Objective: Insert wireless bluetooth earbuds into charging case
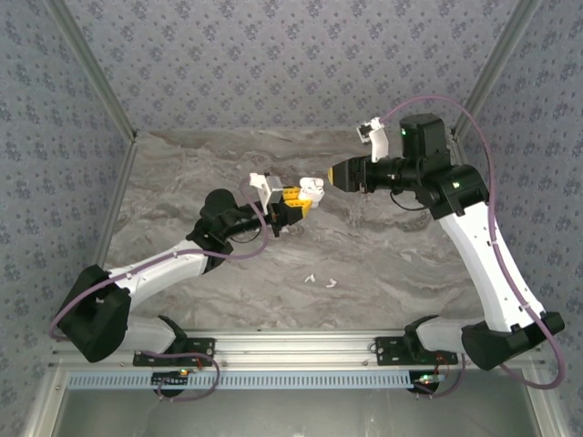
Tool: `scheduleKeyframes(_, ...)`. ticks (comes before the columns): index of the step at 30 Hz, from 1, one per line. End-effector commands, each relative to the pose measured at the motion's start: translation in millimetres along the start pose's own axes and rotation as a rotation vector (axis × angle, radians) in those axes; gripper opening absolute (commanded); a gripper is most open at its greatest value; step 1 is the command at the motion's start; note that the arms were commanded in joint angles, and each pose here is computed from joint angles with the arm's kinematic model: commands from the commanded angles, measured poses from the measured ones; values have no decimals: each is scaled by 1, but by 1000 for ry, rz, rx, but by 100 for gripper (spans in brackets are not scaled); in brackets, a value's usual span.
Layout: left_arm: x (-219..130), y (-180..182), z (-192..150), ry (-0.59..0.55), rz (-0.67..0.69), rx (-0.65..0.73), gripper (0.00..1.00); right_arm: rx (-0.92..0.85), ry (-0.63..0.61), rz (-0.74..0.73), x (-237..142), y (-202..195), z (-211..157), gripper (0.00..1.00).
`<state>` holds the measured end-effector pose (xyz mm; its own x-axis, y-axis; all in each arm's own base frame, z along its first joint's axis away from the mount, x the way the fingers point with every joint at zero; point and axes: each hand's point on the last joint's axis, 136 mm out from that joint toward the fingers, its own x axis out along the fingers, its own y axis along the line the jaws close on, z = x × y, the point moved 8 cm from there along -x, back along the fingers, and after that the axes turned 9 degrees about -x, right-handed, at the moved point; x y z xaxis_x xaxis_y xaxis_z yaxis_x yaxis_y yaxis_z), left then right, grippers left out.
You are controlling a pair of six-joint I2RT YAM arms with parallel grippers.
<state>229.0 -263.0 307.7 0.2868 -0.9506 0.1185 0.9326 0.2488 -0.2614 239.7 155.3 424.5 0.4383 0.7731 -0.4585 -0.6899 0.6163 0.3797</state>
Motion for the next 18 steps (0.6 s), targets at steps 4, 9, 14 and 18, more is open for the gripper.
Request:
scheduleKeyframes(4,1,-13,29,-93,-46,75,0,68,77,-36,10,4,0,48)
scheduleKeyframes(9,1,-13,29,-92,-47,73,0,43,108,-60,20,7,1,47)
scheduleKeyframes(14,1,-13,29,-91,-48,71,0,24,124,-82,29,7,1,46)
scheduleKeyframes(18,1,-13,29,-90,-47,70,0,7,131,-80,36,9,3,45)
